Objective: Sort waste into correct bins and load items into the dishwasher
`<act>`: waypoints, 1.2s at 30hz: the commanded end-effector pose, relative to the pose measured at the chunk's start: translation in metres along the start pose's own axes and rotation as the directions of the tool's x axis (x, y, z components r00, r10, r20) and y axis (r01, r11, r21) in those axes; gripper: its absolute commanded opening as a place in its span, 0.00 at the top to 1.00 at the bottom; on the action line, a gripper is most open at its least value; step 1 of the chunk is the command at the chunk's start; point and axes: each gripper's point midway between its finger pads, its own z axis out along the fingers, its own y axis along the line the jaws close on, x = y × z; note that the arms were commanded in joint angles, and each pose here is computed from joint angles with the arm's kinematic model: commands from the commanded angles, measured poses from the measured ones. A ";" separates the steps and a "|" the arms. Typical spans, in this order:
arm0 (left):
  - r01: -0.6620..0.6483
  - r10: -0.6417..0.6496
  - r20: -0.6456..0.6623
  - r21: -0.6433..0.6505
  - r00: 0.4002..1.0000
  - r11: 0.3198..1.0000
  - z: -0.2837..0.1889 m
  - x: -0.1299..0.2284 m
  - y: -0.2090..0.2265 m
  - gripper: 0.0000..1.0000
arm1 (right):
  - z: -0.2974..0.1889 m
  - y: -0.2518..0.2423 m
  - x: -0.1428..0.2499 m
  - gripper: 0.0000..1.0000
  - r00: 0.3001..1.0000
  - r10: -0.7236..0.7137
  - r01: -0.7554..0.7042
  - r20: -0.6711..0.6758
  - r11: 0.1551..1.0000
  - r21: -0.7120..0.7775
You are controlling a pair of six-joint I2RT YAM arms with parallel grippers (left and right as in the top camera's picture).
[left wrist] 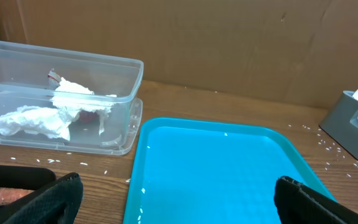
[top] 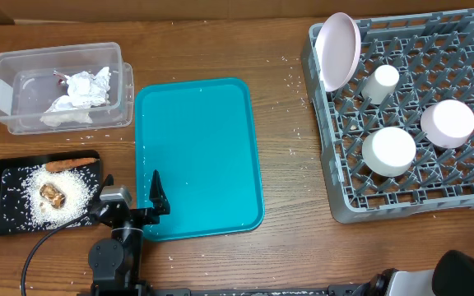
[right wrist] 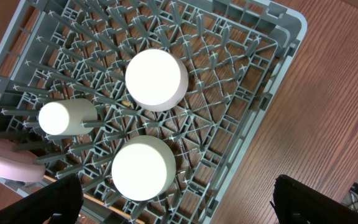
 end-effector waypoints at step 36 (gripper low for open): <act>-0.022 0.022 0.009 -0.015 1.000 1.000 0.000 -0.001 0.003 0.00 | -0.075 0.058 0.068 0.00 0.825 -0.082 0.439 0.558 0.715 -0.544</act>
